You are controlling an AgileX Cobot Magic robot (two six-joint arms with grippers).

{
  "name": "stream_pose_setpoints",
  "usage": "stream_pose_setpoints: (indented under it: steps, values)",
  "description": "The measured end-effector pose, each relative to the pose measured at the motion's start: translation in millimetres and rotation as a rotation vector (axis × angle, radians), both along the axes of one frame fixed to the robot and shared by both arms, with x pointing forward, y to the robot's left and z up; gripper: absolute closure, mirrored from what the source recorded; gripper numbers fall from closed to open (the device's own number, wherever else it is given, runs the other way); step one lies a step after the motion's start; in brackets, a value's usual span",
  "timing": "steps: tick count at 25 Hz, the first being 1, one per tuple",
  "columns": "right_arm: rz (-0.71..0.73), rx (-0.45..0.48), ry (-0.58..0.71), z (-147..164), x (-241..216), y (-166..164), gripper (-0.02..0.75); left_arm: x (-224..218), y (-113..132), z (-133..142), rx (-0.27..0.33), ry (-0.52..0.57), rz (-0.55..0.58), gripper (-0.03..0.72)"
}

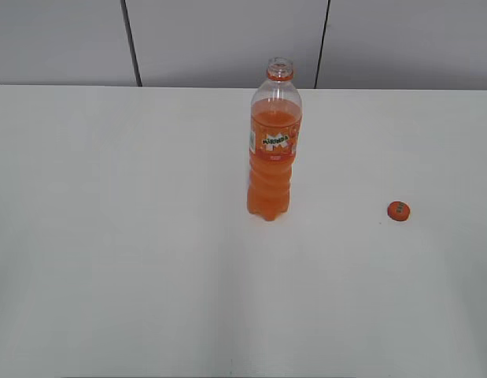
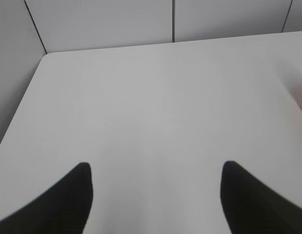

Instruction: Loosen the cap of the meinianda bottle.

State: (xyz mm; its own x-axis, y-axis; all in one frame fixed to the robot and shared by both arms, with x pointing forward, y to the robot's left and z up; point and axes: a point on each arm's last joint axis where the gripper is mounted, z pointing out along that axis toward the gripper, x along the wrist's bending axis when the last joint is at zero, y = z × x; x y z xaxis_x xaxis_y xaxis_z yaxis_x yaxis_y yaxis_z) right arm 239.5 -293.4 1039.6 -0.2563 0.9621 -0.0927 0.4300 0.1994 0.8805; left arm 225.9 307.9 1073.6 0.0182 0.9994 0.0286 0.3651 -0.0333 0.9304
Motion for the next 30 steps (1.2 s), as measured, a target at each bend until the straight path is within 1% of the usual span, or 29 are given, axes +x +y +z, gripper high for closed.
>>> stream_pose_setpoints:
  steps: [3,10,30]
  values:
    - [-0.008,0.0,0.0,0.0,0.0,0.0,0.296,0.0,0.0,0.0,0.0,0.0,0.0,0.188]
    - [-0.118,0.0,0.0,0.0,0.8,-0.1,0.296,0.0,0.0,0.0,0.0,0.0,0.0,0.188]
    - [-0.121,0.0,0.0,0.0,0.8,-0.1,0.296,-0.1,0.0,0.0,0.0,0.0,0.0,0.188]
